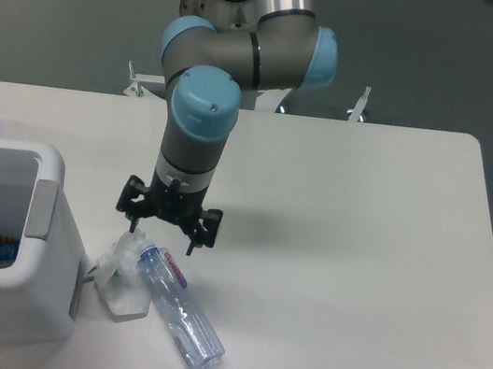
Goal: Place the trash in the trash can
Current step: 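Move the open gripper down toward the crumpled clear plastic bag, then lower the gripper onto the plastic bag and close on it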
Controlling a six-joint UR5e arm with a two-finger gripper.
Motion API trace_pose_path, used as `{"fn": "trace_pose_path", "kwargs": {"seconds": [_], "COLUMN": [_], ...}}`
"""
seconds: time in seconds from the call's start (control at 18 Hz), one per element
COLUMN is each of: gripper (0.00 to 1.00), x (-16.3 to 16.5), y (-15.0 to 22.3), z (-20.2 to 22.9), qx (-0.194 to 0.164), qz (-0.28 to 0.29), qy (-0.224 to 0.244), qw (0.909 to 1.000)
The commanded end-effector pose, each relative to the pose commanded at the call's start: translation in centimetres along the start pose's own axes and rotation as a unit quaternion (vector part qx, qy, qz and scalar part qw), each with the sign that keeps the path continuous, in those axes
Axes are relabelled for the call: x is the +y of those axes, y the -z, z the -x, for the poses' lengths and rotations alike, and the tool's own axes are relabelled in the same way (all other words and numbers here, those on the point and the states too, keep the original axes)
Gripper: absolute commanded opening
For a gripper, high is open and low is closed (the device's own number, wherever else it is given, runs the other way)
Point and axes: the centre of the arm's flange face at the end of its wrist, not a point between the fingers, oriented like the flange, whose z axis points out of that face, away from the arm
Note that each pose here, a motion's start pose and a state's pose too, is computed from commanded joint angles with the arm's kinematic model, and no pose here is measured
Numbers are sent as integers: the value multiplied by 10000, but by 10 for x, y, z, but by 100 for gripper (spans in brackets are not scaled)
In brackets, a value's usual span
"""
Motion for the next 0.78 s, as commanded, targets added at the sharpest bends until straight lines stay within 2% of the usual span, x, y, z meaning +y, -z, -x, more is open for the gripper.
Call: {"fn": "trace_pose_path", "kwargs": {"seconds": [0.5, 0.78], "gripper": [100, 100], "x": [2, -6], "y": [-46, -64], "z": [-12, -8], "qx": [172, 126], "qz": [306, 223], "qy": [-102, -151], "qw": [9993, 9996]}}
